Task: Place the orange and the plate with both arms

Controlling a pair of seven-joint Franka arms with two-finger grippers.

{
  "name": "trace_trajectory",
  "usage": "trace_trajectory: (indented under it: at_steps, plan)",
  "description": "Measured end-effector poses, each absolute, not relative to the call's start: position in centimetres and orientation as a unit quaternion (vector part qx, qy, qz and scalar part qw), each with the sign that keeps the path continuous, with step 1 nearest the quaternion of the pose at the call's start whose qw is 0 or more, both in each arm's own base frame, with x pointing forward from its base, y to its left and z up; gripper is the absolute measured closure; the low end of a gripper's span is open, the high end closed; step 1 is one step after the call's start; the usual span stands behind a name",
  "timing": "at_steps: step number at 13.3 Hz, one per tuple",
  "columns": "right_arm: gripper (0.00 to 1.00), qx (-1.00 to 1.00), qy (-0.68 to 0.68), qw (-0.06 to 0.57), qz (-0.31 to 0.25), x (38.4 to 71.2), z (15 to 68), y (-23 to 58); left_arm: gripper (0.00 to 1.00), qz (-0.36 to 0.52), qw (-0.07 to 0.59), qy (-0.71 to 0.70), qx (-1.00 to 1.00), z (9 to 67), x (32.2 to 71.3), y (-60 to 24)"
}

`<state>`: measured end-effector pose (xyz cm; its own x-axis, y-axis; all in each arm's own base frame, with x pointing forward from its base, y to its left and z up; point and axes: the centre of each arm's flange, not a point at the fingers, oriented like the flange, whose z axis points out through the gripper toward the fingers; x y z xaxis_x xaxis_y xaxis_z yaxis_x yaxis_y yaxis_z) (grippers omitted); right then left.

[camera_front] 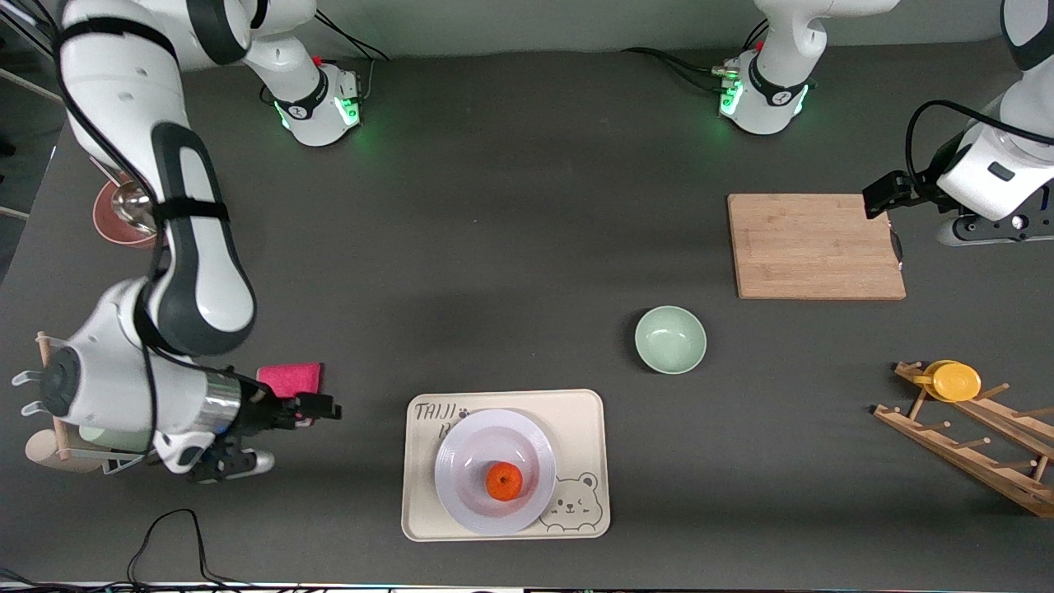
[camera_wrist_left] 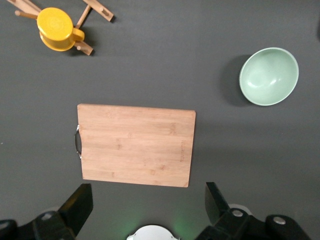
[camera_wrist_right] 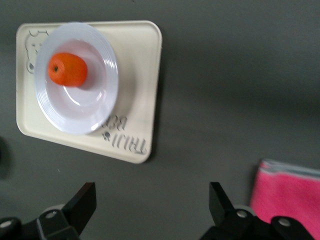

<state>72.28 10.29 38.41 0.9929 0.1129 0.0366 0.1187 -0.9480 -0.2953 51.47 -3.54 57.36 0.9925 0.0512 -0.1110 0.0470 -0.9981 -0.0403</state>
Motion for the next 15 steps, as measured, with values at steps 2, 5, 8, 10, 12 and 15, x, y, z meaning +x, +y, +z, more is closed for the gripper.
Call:
trace_trajectory:
  at_steps: [2,5,8,10,12,15]
  plan:
    - [0.0,-0.991,-0.061,0.117,-0.017,69.0,43.2,7.5,0.0,0.051,0.017,-0.027,-0.998,57.6,51.7,-3.5]
    - [0.0,-0.995,-0.059,0.079,-0.018,63.9,50.3,3.4,0.0,0.05,0.023,-0.014,-0.998,57.8,51.6,-5.2]
    - [0.0,-0.999,-0.028,0.041,-0.008,59.8,56.6,0.9,0.0,0.05,0.023,-0.011,-0.998,58.4,51.5,-5.5]
    - [0.0,-1.0,-0.011,0.023,-0.004,57.7,59.4,0.6,0.0,0.05,0.023,-0.014,-0.998,58.8,51.5,-5.2]
    - [0.0,-1.0,-0.017,0.003,-0.005,55.9,61.6,2.0,0.0,0.053,0.021,-0.017,-0.998,59.1,51.5,-4.8]
    - [0.0,-1.0,-0.016,0.0,-0.006,55.2,62.5,3.4,0.0,0.048,0.017,-0.029,-0.998,59.6,51.6,-3.5]
